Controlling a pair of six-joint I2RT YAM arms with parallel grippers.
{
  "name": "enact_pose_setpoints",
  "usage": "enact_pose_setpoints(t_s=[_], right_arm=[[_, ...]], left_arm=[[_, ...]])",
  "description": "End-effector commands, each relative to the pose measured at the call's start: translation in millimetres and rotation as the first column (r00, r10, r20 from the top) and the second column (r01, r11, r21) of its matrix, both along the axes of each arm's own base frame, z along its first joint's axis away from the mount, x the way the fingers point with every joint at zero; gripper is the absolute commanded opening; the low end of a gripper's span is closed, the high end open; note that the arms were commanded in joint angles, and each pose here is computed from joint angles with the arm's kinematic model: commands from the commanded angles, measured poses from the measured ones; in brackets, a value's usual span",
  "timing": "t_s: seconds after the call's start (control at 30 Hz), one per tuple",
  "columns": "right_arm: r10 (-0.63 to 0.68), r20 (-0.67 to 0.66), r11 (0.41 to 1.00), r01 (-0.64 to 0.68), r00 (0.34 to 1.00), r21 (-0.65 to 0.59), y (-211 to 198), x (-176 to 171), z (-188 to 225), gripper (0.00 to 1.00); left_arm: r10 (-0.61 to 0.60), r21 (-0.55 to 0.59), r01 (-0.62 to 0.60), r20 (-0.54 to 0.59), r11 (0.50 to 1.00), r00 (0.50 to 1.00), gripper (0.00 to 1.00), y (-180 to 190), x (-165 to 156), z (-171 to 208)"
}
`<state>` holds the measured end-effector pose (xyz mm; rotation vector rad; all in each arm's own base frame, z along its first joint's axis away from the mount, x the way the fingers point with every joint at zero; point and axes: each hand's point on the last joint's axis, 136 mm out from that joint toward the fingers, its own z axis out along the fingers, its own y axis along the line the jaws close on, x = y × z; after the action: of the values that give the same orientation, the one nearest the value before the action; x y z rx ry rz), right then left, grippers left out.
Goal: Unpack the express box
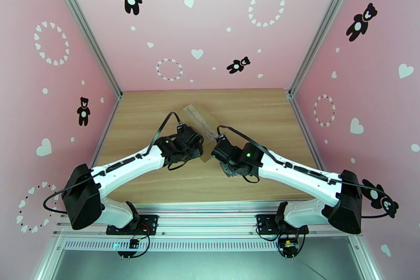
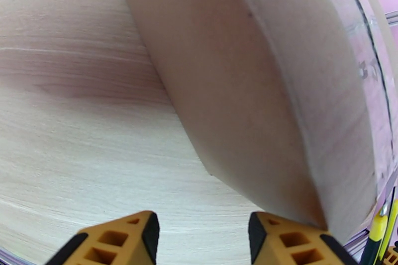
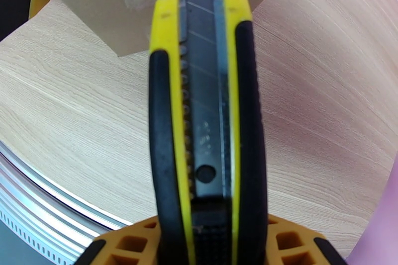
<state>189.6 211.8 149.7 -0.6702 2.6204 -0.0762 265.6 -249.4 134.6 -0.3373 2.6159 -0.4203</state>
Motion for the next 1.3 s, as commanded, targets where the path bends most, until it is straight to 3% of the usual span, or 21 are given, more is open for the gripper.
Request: enact_pose_setpoints(t_s=[0.0, 0.9, 1.1, 1.27], right_arm=[[0.135, -0.028, 0.986, -0.131, 0.99, 0.098, 40, -13, 8, 0.0], [0.262, -0.061, 0.919, -0.23, 0.963, 0.319, 91, -38, 20, 0.0], [0.263, -0.062, 0.918, -0.23, 0.963, 0.322, 92, -40, 19, 0.0], [0.213, -0.058, 0.948, -0.192, 0.975, 0.254, 76, -33, 13, 0.0]], left_arm=[[-0.016, -0.058, 0.018, 0.035, 0.998, 0.999, 0.54, -22, 8, 11], [-0.031, -0.079, 0.035, 0.048, 0.996, 0.998, 0.54, -43, 12, 10], [-0.029, -0.08, 0.033, 0.049, 0.996, 0.998, 0.54, -44, 13, 10], [-0.021, -0.067, 0.024, 0.052, 0.997, 0.998, 0.54, -39, 12, 13]])
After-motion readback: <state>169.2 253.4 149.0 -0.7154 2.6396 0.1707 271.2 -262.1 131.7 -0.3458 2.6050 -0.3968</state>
